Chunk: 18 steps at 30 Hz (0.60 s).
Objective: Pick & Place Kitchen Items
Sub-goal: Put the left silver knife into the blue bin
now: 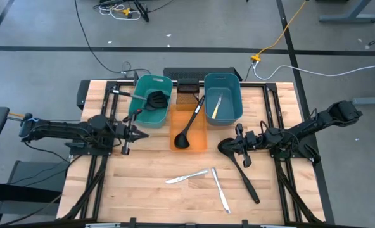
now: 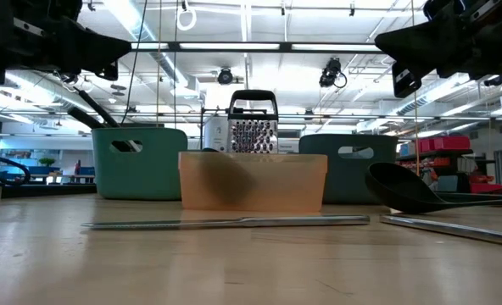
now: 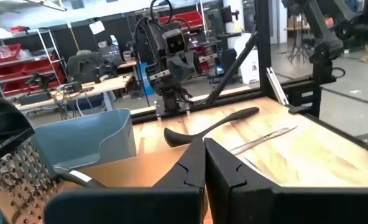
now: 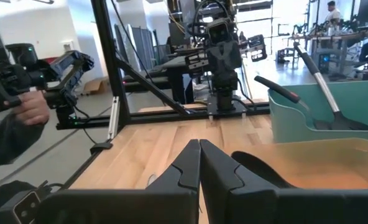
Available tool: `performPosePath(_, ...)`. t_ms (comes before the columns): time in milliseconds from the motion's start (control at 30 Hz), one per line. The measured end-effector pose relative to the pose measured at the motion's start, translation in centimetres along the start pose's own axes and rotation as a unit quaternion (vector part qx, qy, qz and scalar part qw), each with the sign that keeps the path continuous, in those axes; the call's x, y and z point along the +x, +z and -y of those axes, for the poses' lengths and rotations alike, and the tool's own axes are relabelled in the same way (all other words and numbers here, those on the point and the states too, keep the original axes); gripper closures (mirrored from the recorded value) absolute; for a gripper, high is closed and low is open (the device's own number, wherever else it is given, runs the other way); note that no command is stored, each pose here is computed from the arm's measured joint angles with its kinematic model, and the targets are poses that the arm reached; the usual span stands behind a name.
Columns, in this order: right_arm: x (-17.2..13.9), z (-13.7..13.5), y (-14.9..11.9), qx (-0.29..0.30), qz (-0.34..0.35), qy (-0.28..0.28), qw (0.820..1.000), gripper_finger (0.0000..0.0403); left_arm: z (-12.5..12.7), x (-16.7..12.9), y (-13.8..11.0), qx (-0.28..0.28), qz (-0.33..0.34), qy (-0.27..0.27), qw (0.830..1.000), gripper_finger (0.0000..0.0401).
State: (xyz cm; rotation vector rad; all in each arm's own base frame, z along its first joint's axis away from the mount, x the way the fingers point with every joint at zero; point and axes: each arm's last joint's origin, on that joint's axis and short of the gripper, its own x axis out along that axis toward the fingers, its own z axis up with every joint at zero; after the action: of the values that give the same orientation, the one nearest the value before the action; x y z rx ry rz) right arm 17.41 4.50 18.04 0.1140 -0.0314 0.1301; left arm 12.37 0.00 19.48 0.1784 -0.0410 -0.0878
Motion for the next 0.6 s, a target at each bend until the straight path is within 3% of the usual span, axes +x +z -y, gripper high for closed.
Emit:
performPosePath(367, 0.7, -0.1, 0.3, -0.008, -0.033, -0.006, 0.999, 0.0395, 0.2, -0.1, -1.1, 0.003, 0.003, -0.007, 1.0, 0.0396)
performPosePath(467, 2.6, -0.4, 1.6, -0.025, -0.107, -0.043, 0.993, 0.0396, 0.2, -0.1, -0.7, -0.001, 0.024, -0.016, 1.0, 0.0393)
performPosePath(600, 5.4, -1.2, 3.8, -0.041, -0.232, -0.056, 0.97, 0.0383, 0.2, -0.1, -0.5, -0.003, 0.033, -0.016, 0.999, 0.0395)
